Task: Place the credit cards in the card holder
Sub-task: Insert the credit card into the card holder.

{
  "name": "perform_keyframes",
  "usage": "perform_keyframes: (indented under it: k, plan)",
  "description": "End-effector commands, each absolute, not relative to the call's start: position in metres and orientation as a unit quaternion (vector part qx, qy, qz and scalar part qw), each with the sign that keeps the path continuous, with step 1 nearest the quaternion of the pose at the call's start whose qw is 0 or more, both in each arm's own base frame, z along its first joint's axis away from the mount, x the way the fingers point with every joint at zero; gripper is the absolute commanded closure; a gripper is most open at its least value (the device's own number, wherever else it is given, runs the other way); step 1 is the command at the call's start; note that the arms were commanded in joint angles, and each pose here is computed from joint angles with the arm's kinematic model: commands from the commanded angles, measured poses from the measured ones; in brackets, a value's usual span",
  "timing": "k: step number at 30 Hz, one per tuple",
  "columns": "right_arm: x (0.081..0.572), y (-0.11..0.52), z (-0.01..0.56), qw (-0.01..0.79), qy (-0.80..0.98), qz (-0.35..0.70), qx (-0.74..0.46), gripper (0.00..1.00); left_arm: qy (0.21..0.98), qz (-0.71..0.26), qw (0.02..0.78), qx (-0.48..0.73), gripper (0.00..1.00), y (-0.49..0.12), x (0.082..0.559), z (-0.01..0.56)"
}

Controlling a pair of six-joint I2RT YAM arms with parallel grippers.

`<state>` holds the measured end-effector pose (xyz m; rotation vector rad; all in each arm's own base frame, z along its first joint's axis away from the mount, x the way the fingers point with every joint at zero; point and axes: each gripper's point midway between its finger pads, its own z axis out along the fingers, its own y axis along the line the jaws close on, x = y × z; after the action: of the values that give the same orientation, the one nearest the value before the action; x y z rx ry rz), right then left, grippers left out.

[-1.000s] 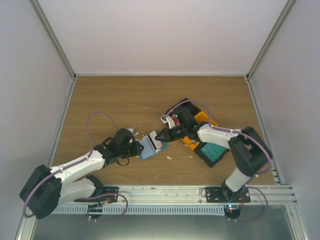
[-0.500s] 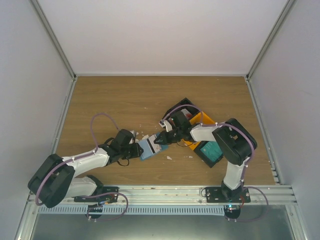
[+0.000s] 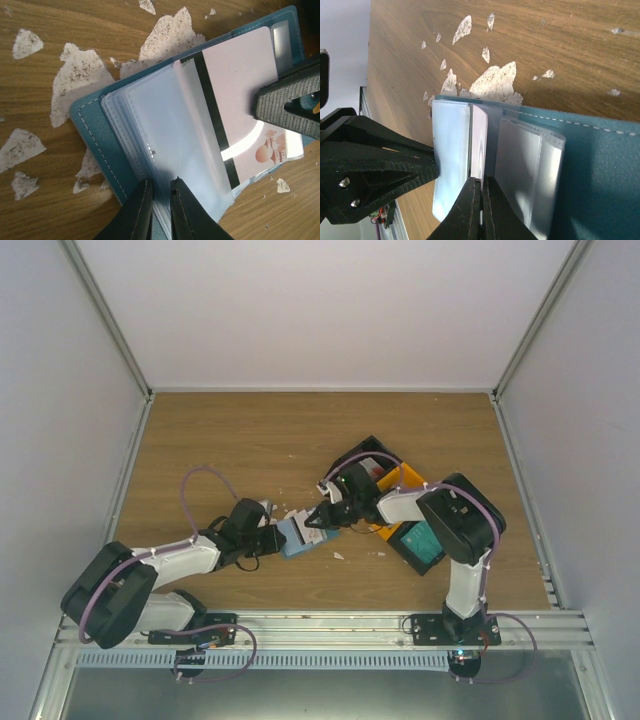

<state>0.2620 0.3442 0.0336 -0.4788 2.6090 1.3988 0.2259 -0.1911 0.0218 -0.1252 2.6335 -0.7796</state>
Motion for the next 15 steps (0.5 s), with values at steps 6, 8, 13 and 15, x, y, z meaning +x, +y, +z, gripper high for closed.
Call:
perform_keyframes:
  k: [6,8,13,15]
  plan:
    - [0.237,0.340,-0.001,0.024,0.887,0.446,-0.116,1.00,0.949,-0.266,0.161,-0.044,0.87,-0.185,0.209,-0.003]
    - [0.232,0.343,0.000,0.020,0.887,0.446,-0.116,1.00,0.948,-0.271,0.162,-0.038,0.87,-0.188,0.211,0.000]
    - [0.226,0.343,-0.005,0.021,0.892,0.439,-0.102,1.00,0.947,-0.269,0.169,-0.042,0.86,-0.185,0.210,0.001]
    - [0.225,0.344,-0.008,0.016,0.892,0.441,-0.094,1.00,0.946,-0.273,0.169,-0.044,0.85,-0.185,0.208,0.000]
